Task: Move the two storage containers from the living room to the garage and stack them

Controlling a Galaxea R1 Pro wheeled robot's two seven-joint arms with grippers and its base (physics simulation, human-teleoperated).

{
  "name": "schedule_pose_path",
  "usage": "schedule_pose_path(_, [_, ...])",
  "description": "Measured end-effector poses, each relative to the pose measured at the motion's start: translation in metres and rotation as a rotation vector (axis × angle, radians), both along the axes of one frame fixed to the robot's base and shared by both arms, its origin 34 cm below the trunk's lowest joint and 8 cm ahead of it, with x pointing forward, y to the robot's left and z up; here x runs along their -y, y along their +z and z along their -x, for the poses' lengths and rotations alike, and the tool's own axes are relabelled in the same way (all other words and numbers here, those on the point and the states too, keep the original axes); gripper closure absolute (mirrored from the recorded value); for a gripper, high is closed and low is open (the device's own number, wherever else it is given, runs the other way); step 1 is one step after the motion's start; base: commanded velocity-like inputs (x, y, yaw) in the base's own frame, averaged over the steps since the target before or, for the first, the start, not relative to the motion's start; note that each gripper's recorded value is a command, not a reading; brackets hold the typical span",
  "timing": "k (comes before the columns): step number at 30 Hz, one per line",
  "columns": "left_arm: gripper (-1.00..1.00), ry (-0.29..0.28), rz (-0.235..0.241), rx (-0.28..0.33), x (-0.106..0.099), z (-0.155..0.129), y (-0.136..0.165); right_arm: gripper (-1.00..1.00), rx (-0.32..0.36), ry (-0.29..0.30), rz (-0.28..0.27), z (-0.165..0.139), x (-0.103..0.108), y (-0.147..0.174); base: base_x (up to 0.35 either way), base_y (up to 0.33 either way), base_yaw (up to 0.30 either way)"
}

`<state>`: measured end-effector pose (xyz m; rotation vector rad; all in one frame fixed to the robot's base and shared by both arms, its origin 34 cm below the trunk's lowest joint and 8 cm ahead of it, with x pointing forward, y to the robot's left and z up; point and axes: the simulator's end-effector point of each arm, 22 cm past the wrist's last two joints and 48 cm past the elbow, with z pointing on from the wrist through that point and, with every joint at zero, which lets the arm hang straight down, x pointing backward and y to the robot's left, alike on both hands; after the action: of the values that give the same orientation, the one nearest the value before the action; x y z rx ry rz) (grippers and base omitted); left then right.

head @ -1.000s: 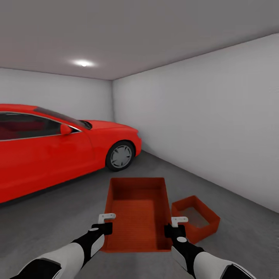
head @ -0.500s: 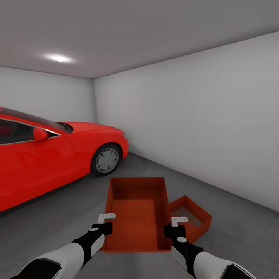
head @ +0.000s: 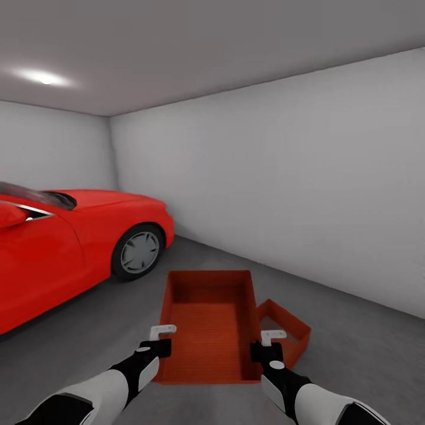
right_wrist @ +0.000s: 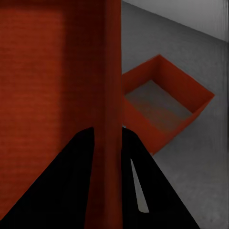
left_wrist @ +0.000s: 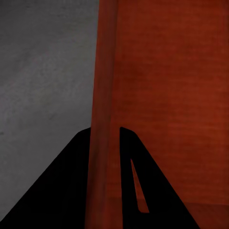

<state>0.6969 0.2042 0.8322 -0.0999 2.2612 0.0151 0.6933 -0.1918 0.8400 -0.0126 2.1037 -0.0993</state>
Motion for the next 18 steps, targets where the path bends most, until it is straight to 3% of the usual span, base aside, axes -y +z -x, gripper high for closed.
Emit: schedule_pose_path(18, [1.0,0.0,0.0,-0.001,0.0,0.0001,-0.0001,1.0,-0.001,-0.001,0.0,0.0003,0.0,-0.0003,0.288,0.244,-0.283])
